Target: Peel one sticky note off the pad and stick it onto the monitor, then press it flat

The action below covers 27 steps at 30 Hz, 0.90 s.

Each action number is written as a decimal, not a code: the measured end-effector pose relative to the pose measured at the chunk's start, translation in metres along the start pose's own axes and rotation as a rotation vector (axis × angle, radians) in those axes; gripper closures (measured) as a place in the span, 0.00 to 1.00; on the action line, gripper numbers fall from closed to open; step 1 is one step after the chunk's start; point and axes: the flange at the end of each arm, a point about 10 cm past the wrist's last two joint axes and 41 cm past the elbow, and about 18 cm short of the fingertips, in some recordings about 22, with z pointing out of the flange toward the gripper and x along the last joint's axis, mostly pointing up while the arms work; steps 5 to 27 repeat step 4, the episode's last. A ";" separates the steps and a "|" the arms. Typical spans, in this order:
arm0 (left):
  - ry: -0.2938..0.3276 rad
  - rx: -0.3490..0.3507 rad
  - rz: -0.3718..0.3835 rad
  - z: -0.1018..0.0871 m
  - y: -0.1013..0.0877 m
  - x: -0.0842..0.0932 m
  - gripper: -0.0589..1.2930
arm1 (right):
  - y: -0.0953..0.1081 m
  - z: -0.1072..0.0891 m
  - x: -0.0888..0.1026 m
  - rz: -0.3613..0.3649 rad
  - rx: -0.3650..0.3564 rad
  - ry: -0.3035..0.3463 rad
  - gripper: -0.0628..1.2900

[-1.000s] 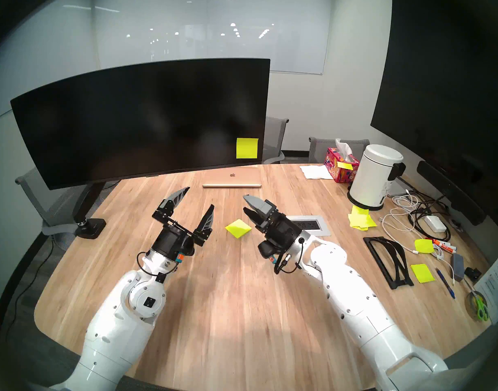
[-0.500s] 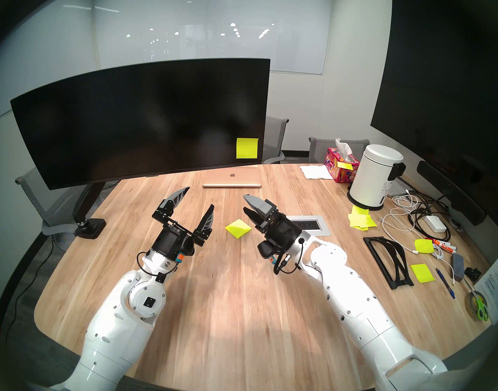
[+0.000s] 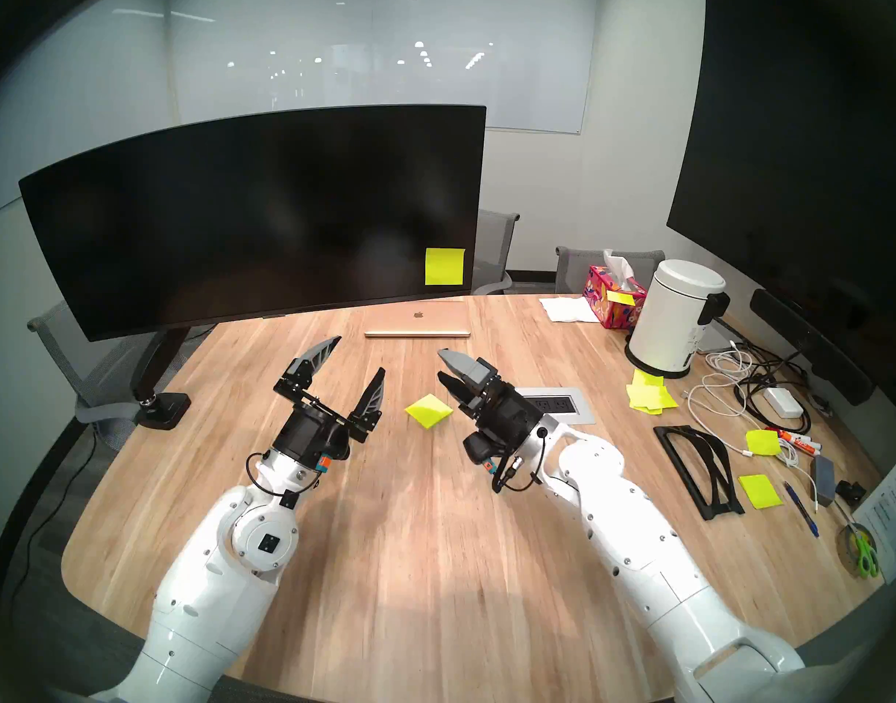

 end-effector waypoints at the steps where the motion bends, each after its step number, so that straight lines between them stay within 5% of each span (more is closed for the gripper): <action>1: 0.000 0.000 0.000 0.000 0.000 0.000 0.02 | 0.000 0.000 0.000 0.000 0.000 0.000 0.05; 27: 0.000 0.000 0.000 0.000 0.000 0.000 0.02 | 0.000 0.000 0.000 0.000 0.000 0.000 0.05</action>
